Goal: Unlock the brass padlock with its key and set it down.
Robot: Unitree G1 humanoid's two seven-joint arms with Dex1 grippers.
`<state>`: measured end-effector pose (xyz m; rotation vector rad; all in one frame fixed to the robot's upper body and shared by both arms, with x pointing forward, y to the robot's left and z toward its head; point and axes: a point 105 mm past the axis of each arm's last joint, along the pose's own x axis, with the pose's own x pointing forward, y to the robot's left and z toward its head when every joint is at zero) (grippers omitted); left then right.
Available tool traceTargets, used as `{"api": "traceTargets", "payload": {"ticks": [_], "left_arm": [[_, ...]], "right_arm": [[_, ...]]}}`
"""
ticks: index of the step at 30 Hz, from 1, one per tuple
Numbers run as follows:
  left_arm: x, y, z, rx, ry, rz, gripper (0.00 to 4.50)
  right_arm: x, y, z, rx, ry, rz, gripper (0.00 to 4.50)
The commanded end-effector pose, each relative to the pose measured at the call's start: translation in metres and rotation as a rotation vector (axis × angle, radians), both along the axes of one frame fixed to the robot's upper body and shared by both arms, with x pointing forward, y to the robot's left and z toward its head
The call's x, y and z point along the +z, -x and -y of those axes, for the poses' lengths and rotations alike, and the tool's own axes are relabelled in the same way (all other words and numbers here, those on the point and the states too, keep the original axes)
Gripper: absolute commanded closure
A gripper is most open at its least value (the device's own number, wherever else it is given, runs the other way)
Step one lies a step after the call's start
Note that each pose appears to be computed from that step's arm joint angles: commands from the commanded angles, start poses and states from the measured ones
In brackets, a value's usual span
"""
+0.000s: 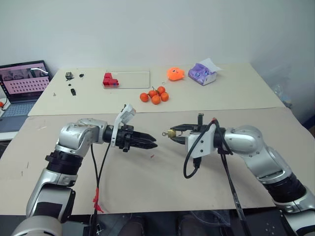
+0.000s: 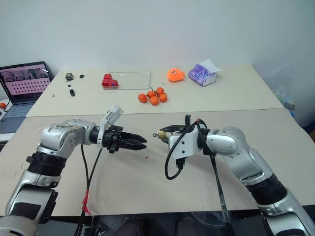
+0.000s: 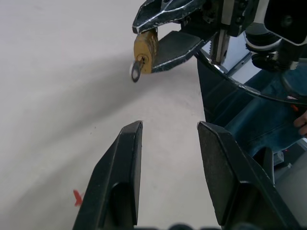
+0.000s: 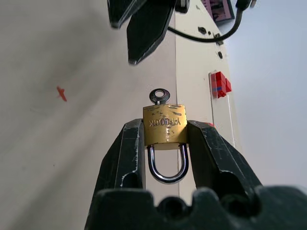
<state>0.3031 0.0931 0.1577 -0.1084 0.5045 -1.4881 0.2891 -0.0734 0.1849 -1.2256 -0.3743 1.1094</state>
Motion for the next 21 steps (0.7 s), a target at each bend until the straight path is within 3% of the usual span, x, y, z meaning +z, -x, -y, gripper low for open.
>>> {"api": "traceTargets", "payload": {"ticks": [1, 21], "left_arm": [[0.028, 0.0, 0.009, -0.031, 0.045, 0.083, 2.58], [0.047, -0.006, 0.003, -0.042, 0.055, 0.17, 2.58]], "right_arm": [[0.015, 0.007, -0.001, 0.007, -0.035, 0.035, 3.59], [0.019, 0.011, 0.001, -0.018, -0.054, 0.022, 3.59]]}}
